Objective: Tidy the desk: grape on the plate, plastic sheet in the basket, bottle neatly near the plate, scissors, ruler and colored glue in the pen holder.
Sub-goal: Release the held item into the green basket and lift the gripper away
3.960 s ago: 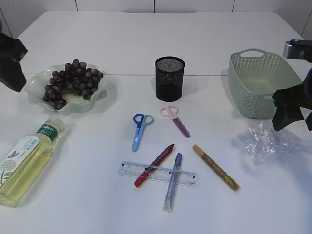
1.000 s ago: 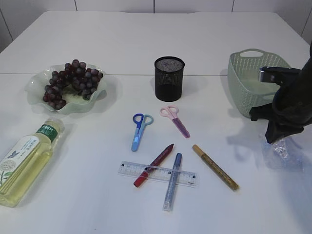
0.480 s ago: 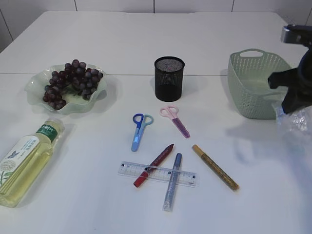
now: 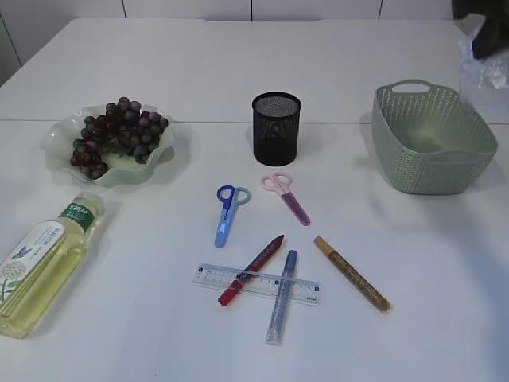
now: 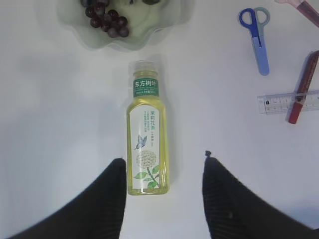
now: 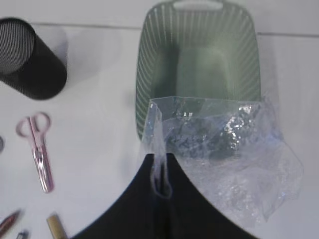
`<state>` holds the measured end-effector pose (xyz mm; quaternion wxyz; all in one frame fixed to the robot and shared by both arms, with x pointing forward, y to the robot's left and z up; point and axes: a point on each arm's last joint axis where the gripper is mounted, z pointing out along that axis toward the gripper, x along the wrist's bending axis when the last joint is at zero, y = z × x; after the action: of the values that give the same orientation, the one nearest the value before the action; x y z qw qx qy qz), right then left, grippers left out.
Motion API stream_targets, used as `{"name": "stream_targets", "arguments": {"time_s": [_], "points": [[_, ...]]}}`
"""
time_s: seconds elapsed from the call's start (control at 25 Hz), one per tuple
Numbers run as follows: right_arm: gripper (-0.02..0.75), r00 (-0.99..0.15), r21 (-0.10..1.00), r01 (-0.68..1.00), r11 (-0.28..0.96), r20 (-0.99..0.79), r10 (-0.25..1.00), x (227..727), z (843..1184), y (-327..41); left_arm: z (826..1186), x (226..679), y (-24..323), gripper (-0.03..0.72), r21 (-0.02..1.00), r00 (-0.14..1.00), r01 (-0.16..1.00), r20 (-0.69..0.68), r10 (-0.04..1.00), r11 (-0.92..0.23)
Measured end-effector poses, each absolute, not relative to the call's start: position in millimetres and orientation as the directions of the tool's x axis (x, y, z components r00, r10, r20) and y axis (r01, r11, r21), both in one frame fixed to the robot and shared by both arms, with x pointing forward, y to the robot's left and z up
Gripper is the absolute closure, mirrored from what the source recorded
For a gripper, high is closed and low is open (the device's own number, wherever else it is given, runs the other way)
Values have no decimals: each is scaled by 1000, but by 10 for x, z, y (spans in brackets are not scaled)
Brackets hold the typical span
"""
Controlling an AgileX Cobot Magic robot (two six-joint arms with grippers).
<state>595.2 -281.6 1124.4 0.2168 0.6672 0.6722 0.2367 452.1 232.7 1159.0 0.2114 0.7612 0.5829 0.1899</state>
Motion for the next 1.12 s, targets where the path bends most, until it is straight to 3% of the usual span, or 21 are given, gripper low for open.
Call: {"name": "stream_targets", "arguments": {"time_s": [0.36, 0.72, 1.12], "points": [[741, -15, 655, 755, 13, -2, 1000, 6597, 11221, -2806, 11593, 4525, 2326, 327, 548, 249, 804, 42, 968, -230], [741, -5, 602, 798, 20, -27, 1000, 7069, 10707, -2805, 11593, 4525, 2326, 327, 548, 249, 804, 42, 968, -230], [741, 31, 569, 822, -2, -40, 999, 7255, 10367, -2872, 11593, 4525, 2326, 327, 548, 249, 804, 42, 968, -230]]}}
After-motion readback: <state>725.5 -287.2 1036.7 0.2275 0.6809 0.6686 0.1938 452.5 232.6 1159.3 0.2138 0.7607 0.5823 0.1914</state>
